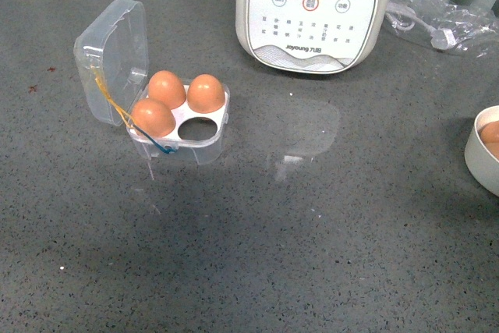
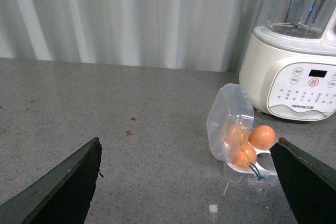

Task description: Put egg into box

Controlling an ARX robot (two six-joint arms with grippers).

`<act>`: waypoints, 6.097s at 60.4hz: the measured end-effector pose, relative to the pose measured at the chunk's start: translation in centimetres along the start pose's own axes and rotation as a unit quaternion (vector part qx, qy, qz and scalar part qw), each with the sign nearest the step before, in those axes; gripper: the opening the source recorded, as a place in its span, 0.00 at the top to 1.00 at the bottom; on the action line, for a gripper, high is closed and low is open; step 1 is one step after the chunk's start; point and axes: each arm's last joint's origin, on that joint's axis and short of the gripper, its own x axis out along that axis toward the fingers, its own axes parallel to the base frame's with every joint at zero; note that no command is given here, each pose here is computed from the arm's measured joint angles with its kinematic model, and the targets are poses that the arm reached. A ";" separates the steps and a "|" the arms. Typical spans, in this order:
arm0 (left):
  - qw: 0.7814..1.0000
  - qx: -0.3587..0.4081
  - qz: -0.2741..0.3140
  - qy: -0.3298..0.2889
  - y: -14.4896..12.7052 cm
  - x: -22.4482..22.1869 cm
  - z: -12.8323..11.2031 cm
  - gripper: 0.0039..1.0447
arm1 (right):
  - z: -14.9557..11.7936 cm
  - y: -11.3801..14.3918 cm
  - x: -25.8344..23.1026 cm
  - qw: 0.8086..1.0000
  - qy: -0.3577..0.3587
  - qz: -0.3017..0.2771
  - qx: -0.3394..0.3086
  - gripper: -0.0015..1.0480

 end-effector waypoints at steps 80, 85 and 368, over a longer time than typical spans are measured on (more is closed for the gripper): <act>1.000 0.000 0.000 0.000 0.0 0.0 0.0 0.06 | -2.8 -0.1 10.7 0.996 0.077 -0.028 -0.019 0.61; 1.000 0.000 0.000 0.000 0.0 0.0 0.0 0.06 | -2.7 0.0 10.6 0.997 0.076 -0.025 -0.019 0.62; 1.000 0.000 0.000 0.000 0.0 0.0 0.0 0.06 | 0.1 0.2 -5.2 0.988 -0.148 0.030 -0.033 0.97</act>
